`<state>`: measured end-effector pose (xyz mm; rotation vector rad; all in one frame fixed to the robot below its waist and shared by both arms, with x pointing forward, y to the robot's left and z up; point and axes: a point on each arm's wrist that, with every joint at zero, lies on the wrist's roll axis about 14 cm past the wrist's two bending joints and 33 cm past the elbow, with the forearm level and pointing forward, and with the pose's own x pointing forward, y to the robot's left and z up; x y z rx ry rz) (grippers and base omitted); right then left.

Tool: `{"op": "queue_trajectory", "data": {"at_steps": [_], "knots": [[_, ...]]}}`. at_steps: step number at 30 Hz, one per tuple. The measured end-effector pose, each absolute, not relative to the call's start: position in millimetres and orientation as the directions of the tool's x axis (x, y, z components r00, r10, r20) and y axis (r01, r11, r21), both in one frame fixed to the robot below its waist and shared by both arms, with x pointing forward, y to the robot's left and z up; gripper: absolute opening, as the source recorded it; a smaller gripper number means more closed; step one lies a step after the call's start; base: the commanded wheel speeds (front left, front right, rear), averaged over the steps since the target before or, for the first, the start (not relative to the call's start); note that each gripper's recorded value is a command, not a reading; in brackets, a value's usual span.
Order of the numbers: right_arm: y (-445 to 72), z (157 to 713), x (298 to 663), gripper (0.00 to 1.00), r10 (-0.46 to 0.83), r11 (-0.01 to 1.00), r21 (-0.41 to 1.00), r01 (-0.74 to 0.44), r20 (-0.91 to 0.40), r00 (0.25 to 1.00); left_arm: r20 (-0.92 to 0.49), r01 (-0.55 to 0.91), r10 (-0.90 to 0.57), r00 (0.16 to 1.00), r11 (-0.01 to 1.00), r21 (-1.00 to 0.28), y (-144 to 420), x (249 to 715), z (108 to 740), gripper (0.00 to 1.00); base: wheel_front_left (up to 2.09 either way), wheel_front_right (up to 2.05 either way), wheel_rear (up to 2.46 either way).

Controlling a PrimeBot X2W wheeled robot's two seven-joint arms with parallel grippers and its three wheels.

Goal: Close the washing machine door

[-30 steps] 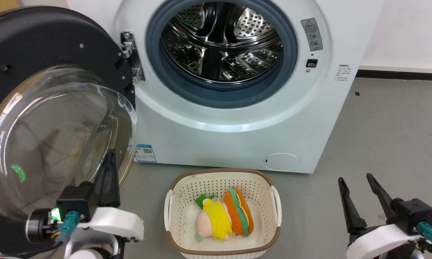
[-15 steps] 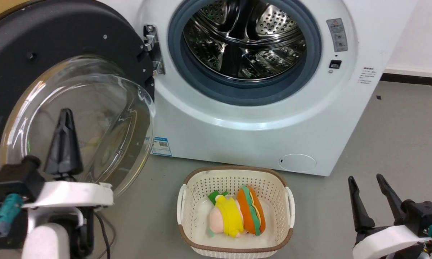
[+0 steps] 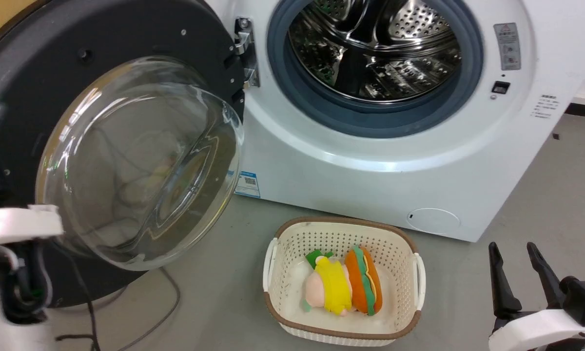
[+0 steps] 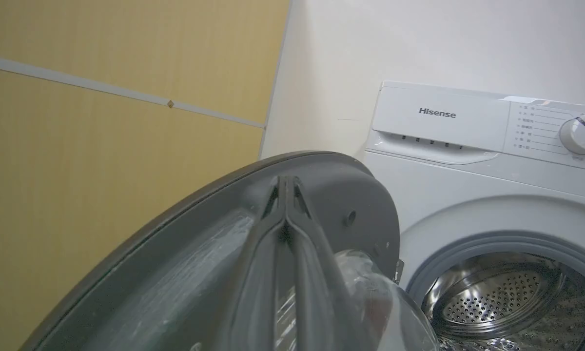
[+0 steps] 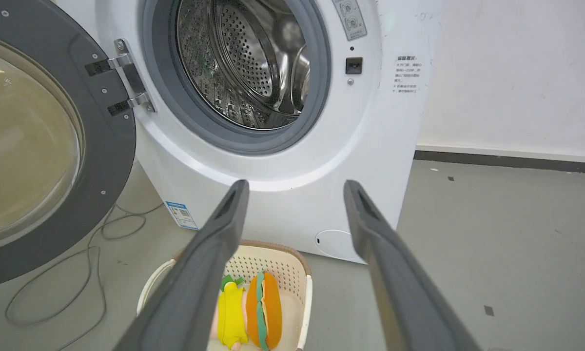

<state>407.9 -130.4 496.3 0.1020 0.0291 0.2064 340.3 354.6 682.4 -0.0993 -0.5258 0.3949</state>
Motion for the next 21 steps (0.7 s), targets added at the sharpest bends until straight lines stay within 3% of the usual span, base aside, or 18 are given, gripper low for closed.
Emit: {"op": "queue_trajectory", "data": {"at_steps": [14,21], "knots": [[-118,473,420,1.00,0.233,0.966,0.133,-0.224,-0.064,0.970,0.353,-0.503,0.587,0.729,0.808,-0.306,447,309,670,0.00,0.00,0.00,0.00],[-116,462,424,1.00,0.234,0.964,0.151,-0.220,-0.084,0.969,0.135,-0.526,0.640,0.756,0.718,-0.456,477,309,635,0.00,0.00,0.00,0.00]]}}
